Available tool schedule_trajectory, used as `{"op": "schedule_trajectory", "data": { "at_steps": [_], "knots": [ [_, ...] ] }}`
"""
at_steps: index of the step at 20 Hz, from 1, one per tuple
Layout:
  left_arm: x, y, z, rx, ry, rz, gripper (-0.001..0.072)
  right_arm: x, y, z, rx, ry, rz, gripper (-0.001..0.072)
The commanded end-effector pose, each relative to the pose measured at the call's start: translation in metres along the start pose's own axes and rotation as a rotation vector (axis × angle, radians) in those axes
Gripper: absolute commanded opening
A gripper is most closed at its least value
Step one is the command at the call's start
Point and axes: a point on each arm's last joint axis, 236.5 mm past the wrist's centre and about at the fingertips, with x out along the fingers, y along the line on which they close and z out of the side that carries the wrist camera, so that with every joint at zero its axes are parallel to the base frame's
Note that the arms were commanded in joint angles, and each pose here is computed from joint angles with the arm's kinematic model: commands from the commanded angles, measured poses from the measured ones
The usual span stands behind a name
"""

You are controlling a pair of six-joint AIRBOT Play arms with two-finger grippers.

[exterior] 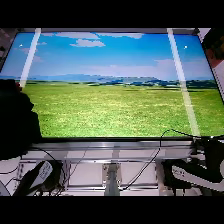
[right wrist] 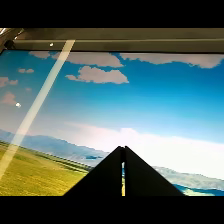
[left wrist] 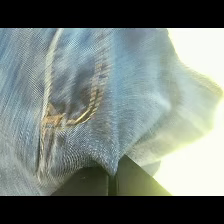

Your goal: Fold the clothes and pants, and hang the long-sleeved shirts on hangers.

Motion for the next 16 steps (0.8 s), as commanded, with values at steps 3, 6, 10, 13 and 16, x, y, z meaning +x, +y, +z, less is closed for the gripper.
{"op": "schedule_trajectory", "data": {
  "at_steps": [3, 6, 10, 13, 16],
  "knots": [
    [-0.185, -0.188, 0.064, 0.058, -0.541, -0.865, 0.0010, -0.001, 0.008, 0.008, 0.014, -0.034, 0.032, 0.0034],
    [-0.272, -0.234, 0.052, 0.048, -0.631, -1.175, 0.0010, -0.001, 0.011, 0.004, 0.018, -0.016, 0.046, 0.0034],
    [-0.330, -0.284, 0.036, 0.094, -0.664, -1.386, 0.0009, 0.000, 0.006, 0.005, 0.011, -0.019, 0.027, 0.0034],
    [-0.326, -0.340, 0.019, 0.138, -0.594, -1.465, 0.0008, -0.001, -0.019, 0.002, -0.022, -0.010, -0.078, 0.0033],
    [-0.274, -0.419, -0.023, 0.245, -0.439, -1.441, 0.0008, -0.004, -0.040, 0.002, -0.012, -0.007, -0.136, 0.0032]
  ]
}}
